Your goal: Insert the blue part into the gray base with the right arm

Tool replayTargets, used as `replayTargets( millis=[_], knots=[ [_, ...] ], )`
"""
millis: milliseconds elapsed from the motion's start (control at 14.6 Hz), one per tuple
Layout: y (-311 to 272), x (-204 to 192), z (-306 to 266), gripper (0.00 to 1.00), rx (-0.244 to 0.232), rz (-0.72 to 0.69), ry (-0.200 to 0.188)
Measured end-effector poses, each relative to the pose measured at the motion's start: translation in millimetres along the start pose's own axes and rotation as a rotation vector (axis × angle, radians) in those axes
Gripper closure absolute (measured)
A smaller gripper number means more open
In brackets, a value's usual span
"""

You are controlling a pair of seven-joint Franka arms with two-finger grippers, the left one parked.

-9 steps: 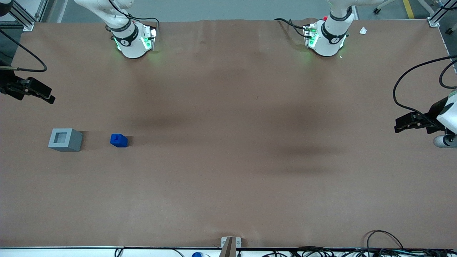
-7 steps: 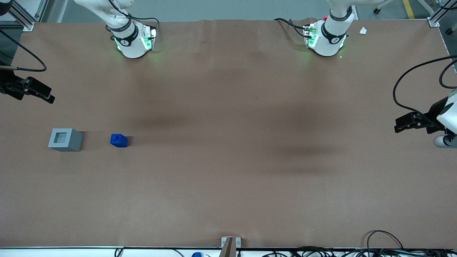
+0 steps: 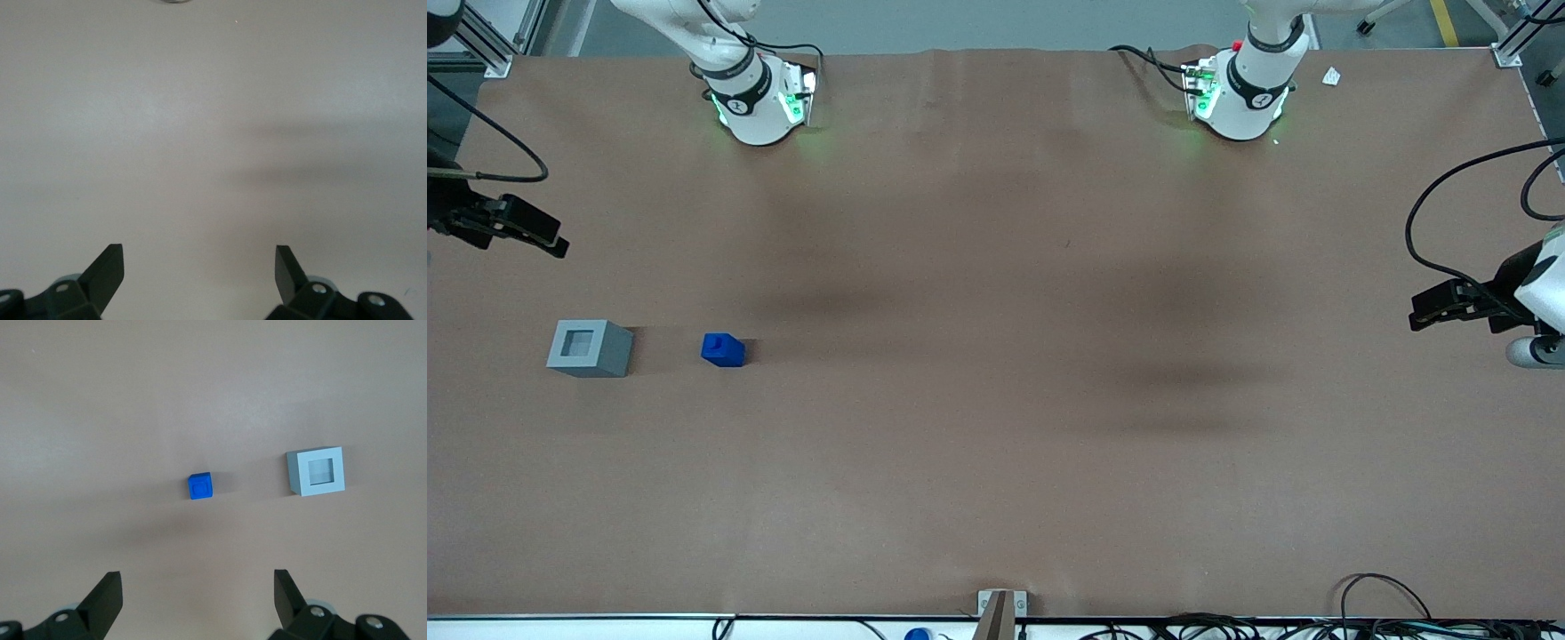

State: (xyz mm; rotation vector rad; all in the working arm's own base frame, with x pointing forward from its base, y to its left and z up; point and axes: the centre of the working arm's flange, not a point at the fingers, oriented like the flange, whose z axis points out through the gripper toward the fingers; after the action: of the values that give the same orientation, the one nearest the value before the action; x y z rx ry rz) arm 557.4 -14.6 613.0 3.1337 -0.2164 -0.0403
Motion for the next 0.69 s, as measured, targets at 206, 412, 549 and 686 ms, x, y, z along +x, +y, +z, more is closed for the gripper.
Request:
replayTargets(
  millis=[206,412,549,686],
  knots=[
    [-0.9,9.1,48.8,0.00,-0.002,0.000,-0.031],
    [-1.8,17.1,111.0,0.00,0.000,-0.001,-0.018],
    [-1.8,17.3,152.4,0.00,0.001,-0.001,-0.015],
    [-1.6,16.1,187.7,0.00,0.003,0.000,-0.012]
  ],
)
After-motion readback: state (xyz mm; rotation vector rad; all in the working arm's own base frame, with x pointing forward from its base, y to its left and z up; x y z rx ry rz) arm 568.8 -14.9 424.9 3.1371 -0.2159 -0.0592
